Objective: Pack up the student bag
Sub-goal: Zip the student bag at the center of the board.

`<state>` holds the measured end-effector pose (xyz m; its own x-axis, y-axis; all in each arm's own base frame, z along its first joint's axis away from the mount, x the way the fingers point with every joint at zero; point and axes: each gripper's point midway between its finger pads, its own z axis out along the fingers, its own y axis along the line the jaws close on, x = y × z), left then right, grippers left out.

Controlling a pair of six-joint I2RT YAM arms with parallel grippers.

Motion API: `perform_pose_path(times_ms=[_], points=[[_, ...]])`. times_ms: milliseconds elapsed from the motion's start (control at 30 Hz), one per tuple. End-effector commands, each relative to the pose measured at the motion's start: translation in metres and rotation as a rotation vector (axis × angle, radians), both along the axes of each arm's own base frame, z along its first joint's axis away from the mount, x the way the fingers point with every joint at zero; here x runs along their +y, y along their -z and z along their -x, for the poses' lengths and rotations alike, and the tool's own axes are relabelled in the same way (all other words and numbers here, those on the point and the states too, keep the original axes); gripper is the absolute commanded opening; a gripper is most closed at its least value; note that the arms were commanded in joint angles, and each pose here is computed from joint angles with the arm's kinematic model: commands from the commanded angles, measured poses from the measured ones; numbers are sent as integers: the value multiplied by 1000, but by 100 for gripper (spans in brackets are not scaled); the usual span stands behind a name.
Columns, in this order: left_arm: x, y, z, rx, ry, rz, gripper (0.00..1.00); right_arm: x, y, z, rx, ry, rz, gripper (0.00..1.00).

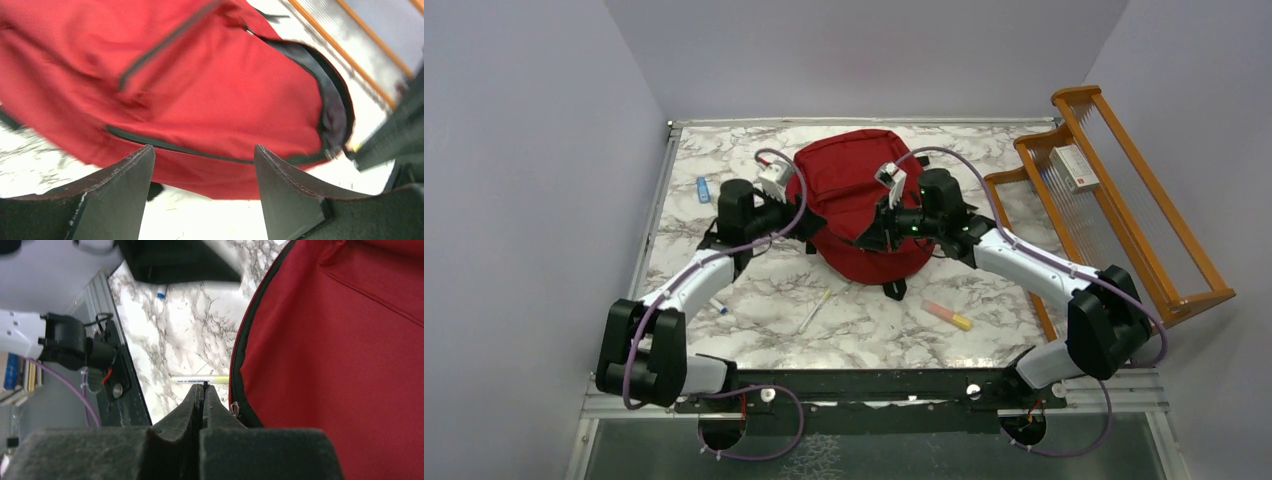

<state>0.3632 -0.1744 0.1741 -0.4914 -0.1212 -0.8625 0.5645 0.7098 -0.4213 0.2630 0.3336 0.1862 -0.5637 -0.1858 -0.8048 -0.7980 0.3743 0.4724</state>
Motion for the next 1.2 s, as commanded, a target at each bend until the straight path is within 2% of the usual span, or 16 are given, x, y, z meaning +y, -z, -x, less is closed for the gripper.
perform_pose_path(times_ms=[0,133,267,433,567,767,1167], points=[[-39,-32,35,-445,228,-159,74,-7,-30,-11,9,165,-86,0],[-63,-31,70,-631,479,-205,72,-9,-35,-6,32,187,-128,0],[-75,-28,83,-715,593,-218,67,-9,-35,-1,42,170,-135,0],[-86,-18,90,-752,703,-260,60,-10,-34,0,42,172,-136,1],[-89,-2,104,-734,824,-318,59,-11,-34,-1,38,181,-130,1],[-86,6,102,-740,823,-371,58,-10,-33,0,44,173,-126,0],[-89,19,84,-719,825,-459,32,-9,-32,4,79,173,-147,1]])
